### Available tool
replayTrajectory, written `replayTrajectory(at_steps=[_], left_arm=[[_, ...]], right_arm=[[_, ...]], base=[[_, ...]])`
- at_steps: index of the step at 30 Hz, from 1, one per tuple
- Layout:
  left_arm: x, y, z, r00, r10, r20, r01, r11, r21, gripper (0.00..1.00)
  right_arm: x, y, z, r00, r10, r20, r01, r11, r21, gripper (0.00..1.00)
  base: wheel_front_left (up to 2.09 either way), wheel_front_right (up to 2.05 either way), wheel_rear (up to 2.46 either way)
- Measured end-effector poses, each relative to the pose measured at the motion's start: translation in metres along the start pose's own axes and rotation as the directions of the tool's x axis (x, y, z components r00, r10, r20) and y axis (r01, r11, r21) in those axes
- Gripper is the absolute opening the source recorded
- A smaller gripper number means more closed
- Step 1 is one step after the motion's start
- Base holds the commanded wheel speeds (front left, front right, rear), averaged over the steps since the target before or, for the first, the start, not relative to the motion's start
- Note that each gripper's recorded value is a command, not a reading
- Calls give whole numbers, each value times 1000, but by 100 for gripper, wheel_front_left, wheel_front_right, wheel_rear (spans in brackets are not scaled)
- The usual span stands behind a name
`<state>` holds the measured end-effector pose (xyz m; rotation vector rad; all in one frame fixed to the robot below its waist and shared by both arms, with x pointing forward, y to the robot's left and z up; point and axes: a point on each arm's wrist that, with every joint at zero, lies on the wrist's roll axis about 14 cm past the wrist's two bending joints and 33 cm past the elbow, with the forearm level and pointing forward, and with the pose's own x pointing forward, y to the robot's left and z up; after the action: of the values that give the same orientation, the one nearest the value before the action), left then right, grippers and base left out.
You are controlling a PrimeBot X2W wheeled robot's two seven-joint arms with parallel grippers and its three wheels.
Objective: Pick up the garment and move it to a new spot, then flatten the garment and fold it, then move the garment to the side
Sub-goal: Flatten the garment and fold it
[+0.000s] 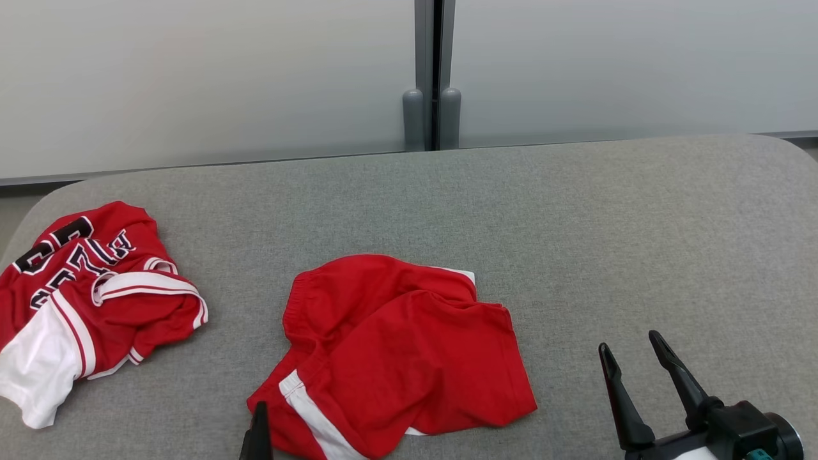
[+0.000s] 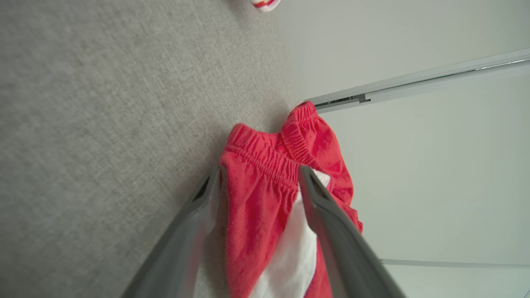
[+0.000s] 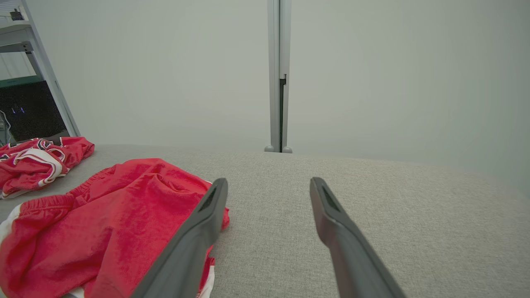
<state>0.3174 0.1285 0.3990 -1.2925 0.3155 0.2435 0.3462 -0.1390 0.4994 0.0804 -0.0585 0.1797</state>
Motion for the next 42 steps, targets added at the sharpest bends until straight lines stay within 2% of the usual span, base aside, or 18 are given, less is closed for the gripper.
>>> replayTrajectory(at_steps=[2, 4, 6, 8, 11, 14, 15, 18, 22, 23, 24, 25, 27, 29, 34, 38, 42], left_arm=[[-5, -3, 7, 1000, -17, 22, 14, 995, 102, 100], [-12, -11, 17, 997, -60, 56, 45, 971, 235, 100], [-18, -26, 18, 990, -132, 54, 100, 912, 397, 100], [-21, -42, 7, 980, -200, 11, 168, 852, 495, 100], [-20, -57, -15, 960, -258, -107, 268, 741, 616, 100], [-4, -66, -25, 947, -242, -209, 317, 614, 723, 100], [1, -68, -26, 947, -227, -227, 319, 583, 747, 100], [17, -69, -29, 949, -172, -266, 316, 532, 786, 100], [31, -46, -26, 951, -33, -309, 291, 445, 847, 100], [33, -42, -24, 950, -7, -311, 282, 443, 851, 96], [34, -39, -24, 949, 12, -315, 276, 450, 849, 51], [34, -38, -25, 946, 22, -323, 278, 453, 847, 39], [32, -36, -25, 941, 36, -337, 283, 461, 841, 27], [25, -26, -31, 923, 70, -378, 299, 487, 820, 0], [16, -9, -28, 912, 127, -391, 282, 498, 820, 0], [6, -1, -27, 905, 149, -398, 264, 537, 801, 0], [-11, 11, -7, 930, 161, -331, 179, 588, 789, 0]], right_arm=[[-2, 2, 1, 1000, 5, 4, -5, 1000, -1, 100], [-4, 3, 3, 1000, 6, 9, -6, 1000, -2, 100], [-7, 1, 3, 1000, -2, 8, 2, 1000, -3, 100], [-9, -2, 4, 1000, -10, 10, 10, 1000, -4, 100], [-11, -2, 3, 1000, -13, 8, 13, 1000, -2, 100], [-13, -1, 3, 1000, -16, 7, 16, 1000, 2, 100], [-14, -2, 3, 1000, -20, 9, 20, 1000, 3, 100], [-16, -10, 6, 999, -47, 18, 47, 999, 6, 100], [-21, -17, 5, 997, -76, 13, 76, 997, 13, 100], [-23, -19, 4, 997, -83, 11, 82, 996, 14, 100], [-24, -20, 4, 996, -89, 10, 89, 996, 15, 100], [-25, -22, 4, 995, -95, 9, 95, 995, 16, 100], [-26, -25, 2, 994, -105, 3, 105, 994, 21, 100], [-26, -26, 1, 994, -108, -2, 109, 994, 23, 100], [-21, -23, -2, 996, -94, -9, 94, 995, 32, 100], [-14, -18, -2, 997, -73, -9, 74, 997, 35, 100], [-9, -15, 0, 998, -59, -1, 59, 998, 34, 100]], base=[[0, 0, 0], [0, 0, 0], [0, 0, 0], [0, 0, 0], [0, 0, 0], [0, 0, 0], [0, 0, 0], [0, 0, 0], [0, 0, 0], [0, 0, 0], [0, 0, 0], [0, 0, 0], [0, 0, 0], [0, 0, 0], [0, 0, 0], [0, 0, 0], [0, 0, 0]])
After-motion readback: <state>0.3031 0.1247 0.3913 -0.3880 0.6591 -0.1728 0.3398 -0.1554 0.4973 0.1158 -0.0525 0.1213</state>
